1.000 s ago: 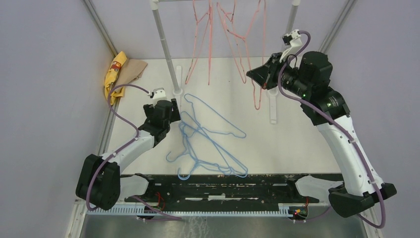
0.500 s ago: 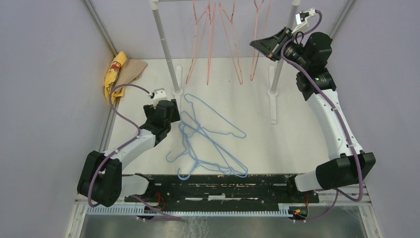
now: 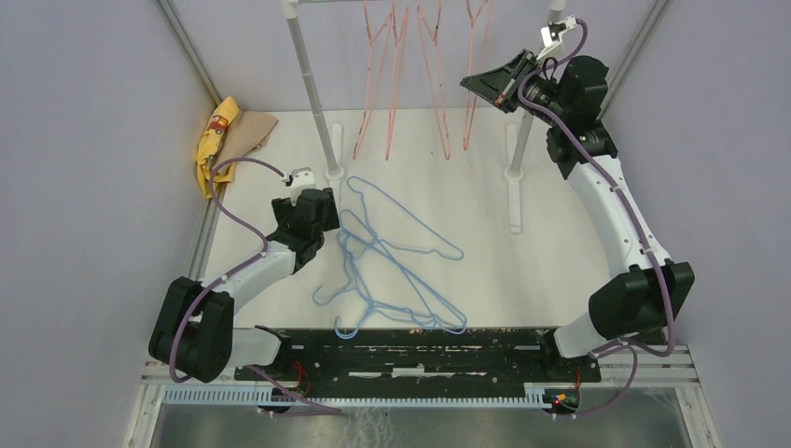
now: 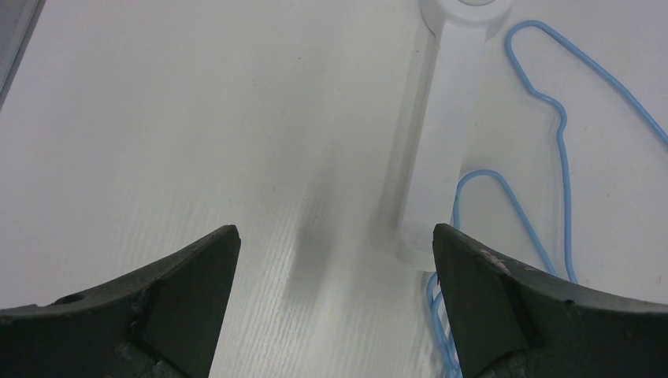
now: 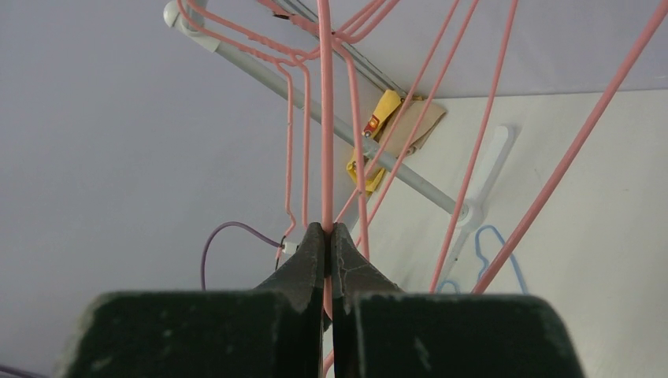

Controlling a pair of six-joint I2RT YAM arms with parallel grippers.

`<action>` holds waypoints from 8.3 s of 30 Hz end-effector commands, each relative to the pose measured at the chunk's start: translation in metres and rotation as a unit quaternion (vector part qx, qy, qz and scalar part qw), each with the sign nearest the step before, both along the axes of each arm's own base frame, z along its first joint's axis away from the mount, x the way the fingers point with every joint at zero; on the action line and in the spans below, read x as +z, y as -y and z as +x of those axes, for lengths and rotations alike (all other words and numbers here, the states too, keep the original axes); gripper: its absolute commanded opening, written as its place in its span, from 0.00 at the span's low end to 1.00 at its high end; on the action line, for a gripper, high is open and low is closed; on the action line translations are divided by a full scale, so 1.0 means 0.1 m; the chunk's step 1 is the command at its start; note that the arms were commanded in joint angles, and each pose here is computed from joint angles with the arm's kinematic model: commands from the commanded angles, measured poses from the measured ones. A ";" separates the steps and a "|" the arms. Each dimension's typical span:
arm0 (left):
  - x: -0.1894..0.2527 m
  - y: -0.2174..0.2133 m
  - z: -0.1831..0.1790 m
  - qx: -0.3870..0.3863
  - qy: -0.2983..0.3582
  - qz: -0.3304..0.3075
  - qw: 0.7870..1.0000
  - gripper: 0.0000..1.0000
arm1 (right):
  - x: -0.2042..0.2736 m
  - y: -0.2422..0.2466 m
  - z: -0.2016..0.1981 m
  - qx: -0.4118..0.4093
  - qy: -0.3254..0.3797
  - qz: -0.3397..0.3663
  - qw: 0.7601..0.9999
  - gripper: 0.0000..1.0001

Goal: Organize the hangers

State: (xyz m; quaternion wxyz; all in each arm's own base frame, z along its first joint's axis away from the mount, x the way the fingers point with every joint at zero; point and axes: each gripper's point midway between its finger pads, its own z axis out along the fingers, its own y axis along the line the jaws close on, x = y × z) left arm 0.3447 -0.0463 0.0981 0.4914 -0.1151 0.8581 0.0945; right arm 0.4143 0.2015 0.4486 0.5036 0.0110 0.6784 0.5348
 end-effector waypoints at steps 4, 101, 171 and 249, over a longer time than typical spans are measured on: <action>0.21 0.01 0.15 0.001 0.033 0.010 0.999 0.99 | -0.04 -0.02 0.01 0.009 0.002 0.001 1.000 0.01; 0.63 0.25 0.16 -0.024 0.066 -0.081 0.994 0.99 | 0.42 0.05 0.80 -0.320 0.220 -0.261 0.884 0.58; 0.35 0.26 0.07 -0.042 0.053 -0.074 0.995 0.99 | 0.33 -2.08 0.88 -0.221 0.333 -0.282 0.873 0.39; 0.10 0.09 0.09 -0.013 0.036 -0.075 0.996 0.99 | -3.93 -1.56 -0.92 0.245 0.045 -0.516 0.820 0.50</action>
